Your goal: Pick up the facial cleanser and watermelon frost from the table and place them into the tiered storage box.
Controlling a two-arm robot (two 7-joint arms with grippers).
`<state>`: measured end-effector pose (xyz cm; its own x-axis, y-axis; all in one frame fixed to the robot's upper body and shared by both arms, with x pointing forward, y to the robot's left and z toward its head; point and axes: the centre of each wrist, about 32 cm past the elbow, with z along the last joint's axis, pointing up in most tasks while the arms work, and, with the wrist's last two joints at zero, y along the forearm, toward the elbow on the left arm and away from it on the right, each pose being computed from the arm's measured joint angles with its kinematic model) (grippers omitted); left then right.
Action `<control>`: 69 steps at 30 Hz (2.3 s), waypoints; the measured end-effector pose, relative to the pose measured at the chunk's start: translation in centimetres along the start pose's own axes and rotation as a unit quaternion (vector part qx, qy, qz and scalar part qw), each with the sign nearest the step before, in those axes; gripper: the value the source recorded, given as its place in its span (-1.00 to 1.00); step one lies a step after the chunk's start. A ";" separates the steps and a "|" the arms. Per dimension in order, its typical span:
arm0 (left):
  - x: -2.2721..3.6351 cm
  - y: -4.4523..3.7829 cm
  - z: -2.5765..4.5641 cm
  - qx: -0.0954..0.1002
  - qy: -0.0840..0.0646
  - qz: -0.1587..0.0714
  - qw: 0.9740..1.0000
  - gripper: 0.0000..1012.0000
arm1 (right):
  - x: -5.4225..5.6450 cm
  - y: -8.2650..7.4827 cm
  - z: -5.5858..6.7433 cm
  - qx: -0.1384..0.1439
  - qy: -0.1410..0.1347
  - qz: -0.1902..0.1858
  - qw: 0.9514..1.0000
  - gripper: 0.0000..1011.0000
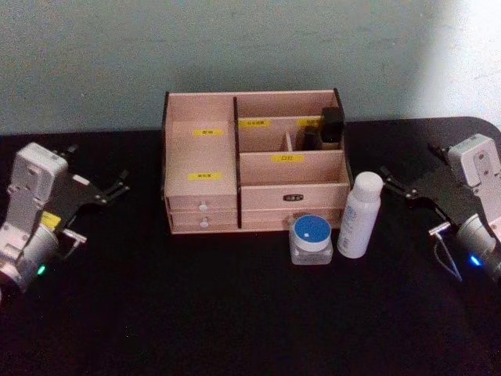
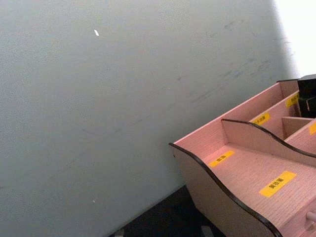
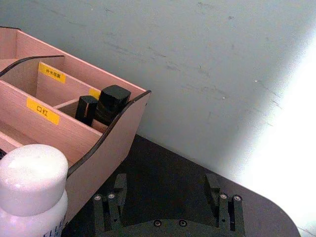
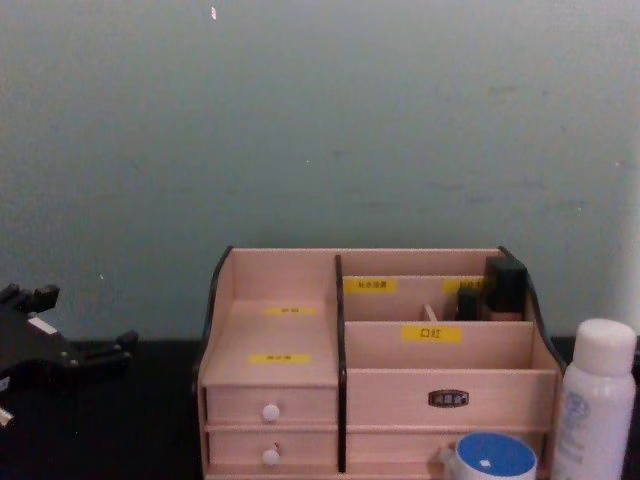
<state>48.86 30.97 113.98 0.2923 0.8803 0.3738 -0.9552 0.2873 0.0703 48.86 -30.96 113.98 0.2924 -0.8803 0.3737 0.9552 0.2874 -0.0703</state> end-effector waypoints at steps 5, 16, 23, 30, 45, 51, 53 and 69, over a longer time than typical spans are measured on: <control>0.00 0.00 0.00 0.000 0.000 0.000 1.000 0.98 | 0.0 0.0 0.0 0.000 0.000 0.000 1.000 0.98; 0.00 0.00 0.00 0.000 0.000 0.000 1.000 0.98 | 0.0 0.0 0.0 0.000 0.000 0.000 1.000 0.98; 0.00 0.00 0.00 0.000 0.000 0.000 1.000 0.98 | 0.0 0.0 0.0 0.000 0.000 0.000 1.000 0.98; 0.00 0.00 0.00 0.000 0.000 0.000 1.000 0.98 | 0.0 0.0 0.0 0.000 0.000 0.000 1.000 0.98; 0.00 0.00 0.00 0.000 0.000 0.000 1.000 0.98 | 1.0 -1.5 0.4 0.005 0.030 -0.009 0.999 0.98; 0.00 0.00 0.00 0.000 0.000 0.000 1.000 0.98 | 1.2 -2.4 0.7 0.003 0.051 -0.006 0.999 0.98; 0.00 0.00 0.00 0.000 0.000 0.000 1.000 0.98 | 1.4 -2.8 0.9 0.001 0.063 -0.005 0.998 0.98; 0.00 0.00 0.00 0.000 0.000 0.000 1.000 0.98 | 1.9 -5.7 1.4 -0.034 0.115 0.027 0.992 0.98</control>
<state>48.86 30.97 113.98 0.2922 0.8803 0.3737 -0.9553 0.2873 0.0703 43.93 -33.69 116.41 0.3375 -0.9297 0.1474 0.9368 0.3164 -0.1492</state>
